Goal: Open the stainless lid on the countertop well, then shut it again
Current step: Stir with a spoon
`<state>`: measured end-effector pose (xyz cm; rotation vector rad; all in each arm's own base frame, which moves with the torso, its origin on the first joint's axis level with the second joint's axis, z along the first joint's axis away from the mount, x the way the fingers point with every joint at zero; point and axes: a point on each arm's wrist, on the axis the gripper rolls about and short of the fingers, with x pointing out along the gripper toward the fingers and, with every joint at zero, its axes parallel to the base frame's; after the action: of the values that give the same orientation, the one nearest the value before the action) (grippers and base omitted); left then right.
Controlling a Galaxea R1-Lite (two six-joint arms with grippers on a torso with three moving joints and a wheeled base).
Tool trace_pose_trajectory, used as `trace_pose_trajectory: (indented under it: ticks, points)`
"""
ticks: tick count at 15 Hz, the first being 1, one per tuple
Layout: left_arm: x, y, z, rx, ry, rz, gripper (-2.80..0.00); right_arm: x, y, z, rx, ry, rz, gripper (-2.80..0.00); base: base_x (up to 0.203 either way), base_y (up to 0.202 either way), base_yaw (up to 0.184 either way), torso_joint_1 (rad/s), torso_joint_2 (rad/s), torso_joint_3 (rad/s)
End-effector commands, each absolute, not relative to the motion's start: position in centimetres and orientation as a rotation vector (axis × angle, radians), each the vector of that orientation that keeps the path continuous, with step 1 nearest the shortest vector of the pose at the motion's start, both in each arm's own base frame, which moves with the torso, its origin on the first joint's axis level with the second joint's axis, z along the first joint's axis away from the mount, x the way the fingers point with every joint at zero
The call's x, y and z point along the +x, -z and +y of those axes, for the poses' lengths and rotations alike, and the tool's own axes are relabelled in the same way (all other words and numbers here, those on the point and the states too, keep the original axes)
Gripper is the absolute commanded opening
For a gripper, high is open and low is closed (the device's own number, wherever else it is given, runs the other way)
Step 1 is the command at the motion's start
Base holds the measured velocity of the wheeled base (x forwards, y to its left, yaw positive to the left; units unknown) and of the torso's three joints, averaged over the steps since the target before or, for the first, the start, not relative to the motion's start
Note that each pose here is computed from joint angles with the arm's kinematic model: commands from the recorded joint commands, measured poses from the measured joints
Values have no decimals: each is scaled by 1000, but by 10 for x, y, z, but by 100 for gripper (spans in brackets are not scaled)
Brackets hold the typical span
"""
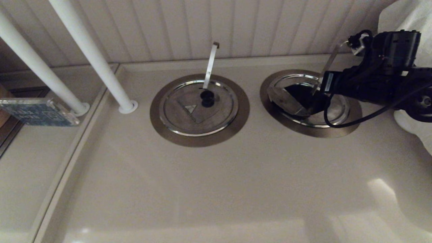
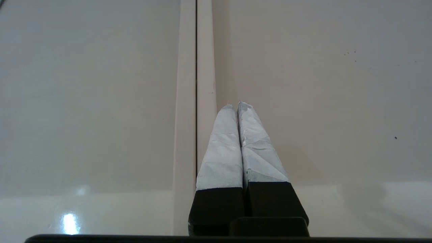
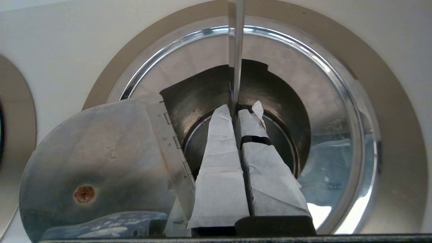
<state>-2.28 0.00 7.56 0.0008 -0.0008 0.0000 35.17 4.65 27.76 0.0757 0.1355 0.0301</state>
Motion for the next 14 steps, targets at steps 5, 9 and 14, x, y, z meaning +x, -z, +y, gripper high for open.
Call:
trace_pose_trajectory:
  ticks: [5,9,14]
  points:
    - [-23,-76,0,0,0,-2,-280,357,-277,49,90,-32,89,-280,0,0,0,0,0,0]
    - [-23,-76,0,2,0,-2,-280,372,-264,49,87,-8,110,-280,0,0,0,0,0,0]
    - [-23,-76,0,1,0,-3,-280,409,-252,48,87,103,82,0,0,0,0,0,0,0]
